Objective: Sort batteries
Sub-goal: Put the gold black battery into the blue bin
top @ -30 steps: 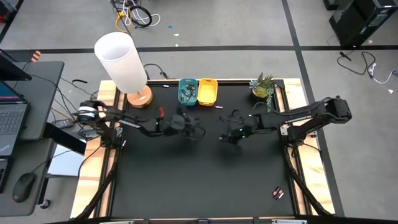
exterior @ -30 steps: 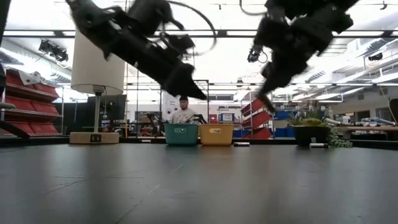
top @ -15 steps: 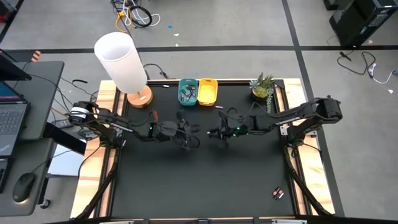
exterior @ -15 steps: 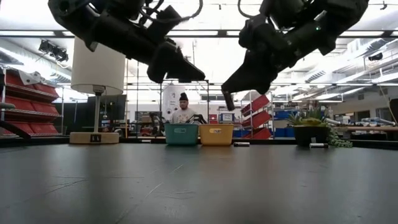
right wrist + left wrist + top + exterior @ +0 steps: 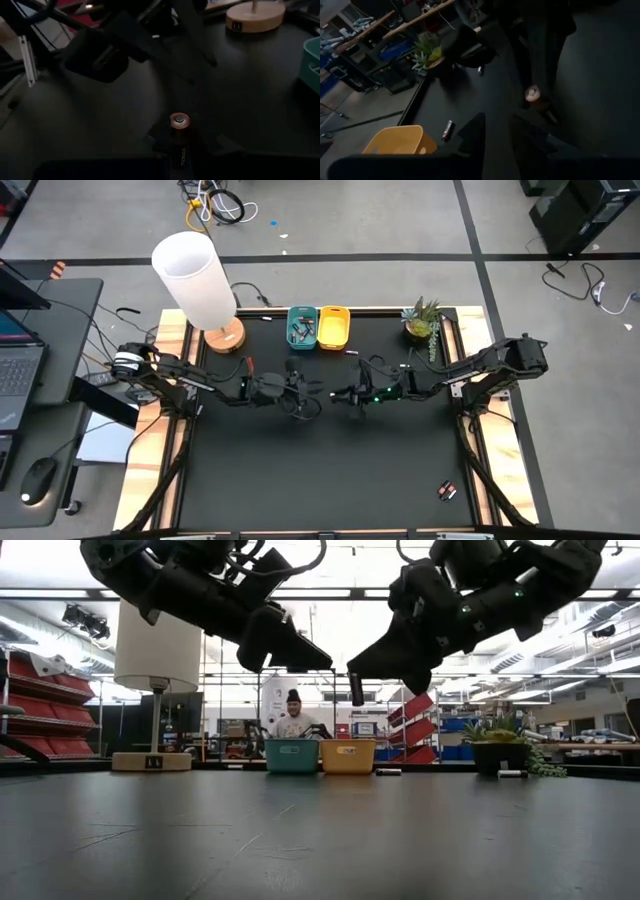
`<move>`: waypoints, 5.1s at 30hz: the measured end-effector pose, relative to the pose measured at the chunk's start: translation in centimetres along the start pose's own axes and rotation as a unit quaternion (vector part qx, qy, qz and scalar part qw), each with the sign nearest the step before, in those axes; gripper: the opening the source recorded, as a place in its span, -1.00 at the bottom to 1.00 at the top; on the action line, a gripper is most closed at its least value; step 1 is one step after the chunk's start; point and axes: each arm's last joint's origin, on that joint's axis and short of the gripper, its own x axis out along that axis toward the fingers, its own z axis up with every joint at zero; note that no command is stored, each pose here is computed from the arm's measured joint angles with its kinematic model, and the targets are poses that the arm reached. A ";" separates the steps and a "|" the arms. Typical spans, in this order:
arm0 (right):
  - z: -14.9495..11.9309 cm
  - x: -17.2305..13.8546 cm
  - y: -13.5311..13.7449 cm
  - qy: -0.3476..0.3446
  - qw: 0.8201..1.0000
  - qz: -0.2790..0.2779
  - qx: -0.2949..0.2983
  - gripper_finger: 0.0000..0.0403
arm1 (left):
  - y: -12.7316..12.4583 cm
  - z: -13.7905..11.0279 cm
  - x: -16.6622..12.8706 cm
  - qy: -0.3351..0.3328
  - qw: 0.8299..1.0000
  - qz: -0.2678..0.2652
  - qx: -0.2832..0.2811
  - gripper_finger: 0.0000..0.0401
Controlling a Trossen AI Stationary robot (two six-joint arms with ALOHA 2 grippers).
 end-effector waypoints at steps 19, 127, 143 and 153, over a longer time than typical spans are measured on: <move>-0.3 -0.3 -0.4 -0.032 0.999 0.004 0.043 -0.82 | -2.5 -2.4 3.7 -0.049 0.984 0.014 0.173 0.76; 1.8 -1.5 -8.2 -0.027 0.983 0.094 0.155 -0.54 | -1.8 -1.4 6.3 0.008 0.966 0.150 0.211 0.25; 2.5 -4.0 -7.5 0.013 0.987 0.082 0.139 -0.17 | 2.6 -3.5 7.1 0.099 0.955 0.231 0.155 0.26; 2.6 -4.5 -5.9 0.023 0.989 0.086 0.115 -0.18 | 11.6 -6.3 5.3 0.164 0.968 0.188 -0.011 0.30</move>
